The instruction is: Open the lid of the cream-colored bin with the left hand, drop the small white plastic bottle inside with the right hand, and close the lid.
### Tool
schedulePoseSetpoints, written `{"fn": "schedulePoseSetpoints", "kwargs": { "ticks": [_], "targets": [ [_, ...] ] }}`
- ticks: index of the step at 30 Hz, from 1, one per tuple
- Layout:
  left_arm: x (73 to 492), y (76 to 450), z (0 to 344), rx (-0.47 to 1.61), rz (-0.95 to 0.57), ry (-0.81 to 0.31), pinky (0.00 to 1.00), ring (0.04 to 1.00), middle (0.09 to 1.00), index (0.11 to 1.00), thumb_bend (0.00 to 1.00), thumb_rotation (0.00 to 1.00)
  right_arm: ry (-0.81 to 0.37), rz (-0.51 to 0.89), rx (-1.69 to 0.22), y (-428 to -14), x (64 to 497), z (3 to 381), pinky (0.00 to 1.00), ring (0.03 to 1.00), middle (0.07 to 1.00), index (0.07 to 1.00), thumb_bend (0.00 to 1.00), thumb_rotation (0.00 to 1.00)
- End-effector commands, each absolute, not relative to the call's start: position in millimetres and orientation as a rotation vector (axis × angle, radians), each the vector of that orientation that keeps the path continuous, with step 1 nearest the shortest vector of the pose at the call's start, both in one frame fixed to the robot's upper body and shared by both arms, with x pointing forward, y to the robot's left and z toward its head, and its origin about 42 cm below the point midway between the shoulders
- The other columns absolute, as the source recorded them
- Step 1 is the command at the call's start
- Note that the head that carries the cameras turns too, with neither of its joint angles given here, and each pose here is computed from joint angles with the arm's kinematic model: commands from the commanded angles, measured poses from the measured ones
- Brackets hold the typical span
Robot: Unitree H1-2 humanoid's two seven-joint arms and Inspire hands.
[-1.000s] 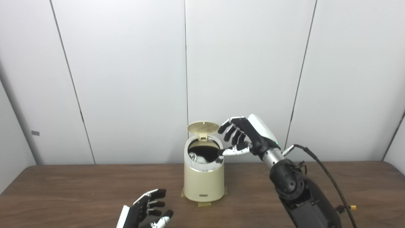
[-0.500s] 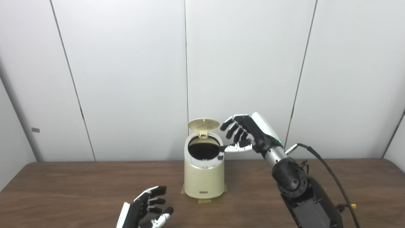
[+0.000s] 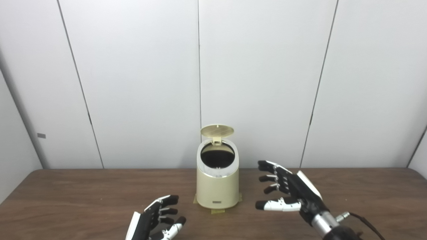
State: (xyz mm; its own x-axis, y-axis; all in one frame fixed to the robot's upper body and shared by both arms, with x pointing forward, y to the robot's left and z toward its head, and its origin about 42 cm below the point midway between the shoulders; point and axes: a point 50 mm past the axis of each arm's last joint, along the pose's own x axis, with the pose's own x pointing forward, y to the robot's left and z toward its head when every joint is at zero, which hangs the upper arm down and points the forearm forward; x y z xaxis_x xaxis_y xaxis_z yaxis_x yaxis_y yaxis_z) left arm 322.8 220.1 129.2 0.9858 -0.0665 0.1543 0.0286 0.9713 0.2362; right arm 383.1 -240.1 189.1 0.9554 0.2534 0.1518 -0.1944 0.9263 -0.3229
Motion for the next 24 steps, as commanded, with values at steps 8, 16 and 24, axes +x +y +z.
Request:
{"fn": "schedulePoseSetpoints", "kwargs": {
  "ticks": [8, 16, 24],
  "targets": [
    [329.7, 219.4, 157.5, 0.217, -0.084, -0.292, 0.63, 0.725, 0.787, 0.787, 0.62, 0.17, -0.341, 0.156, -0.177, -241.7, 376.7, 189.4, 0.63, 0.742, 0.88, 0.89, 0.83, 0.29],
    [355.1, 223.6, 199.8, 0.316, -0.122, -0.363, 0.79, 0.887, 0.911, 0.919, 0.82, 0.38, -0.326, 0.123, -0.123, -243.4, 369.4, 176.8, 0.61, 0.705, 0.853, 0.865, 0.82, 0.3],
    [399.5, 220.2, 260.4, 0.386, -0.136, -0.477, 0.88, 0.988, 0.991, 1.0, 0.89, 0.38, -0.309, 0.107, -0.097, -240.1, 364.5, 170.9, 0.6, 0.706, 0.842, 0.845, 0.79, 0.27]
  ]
}}
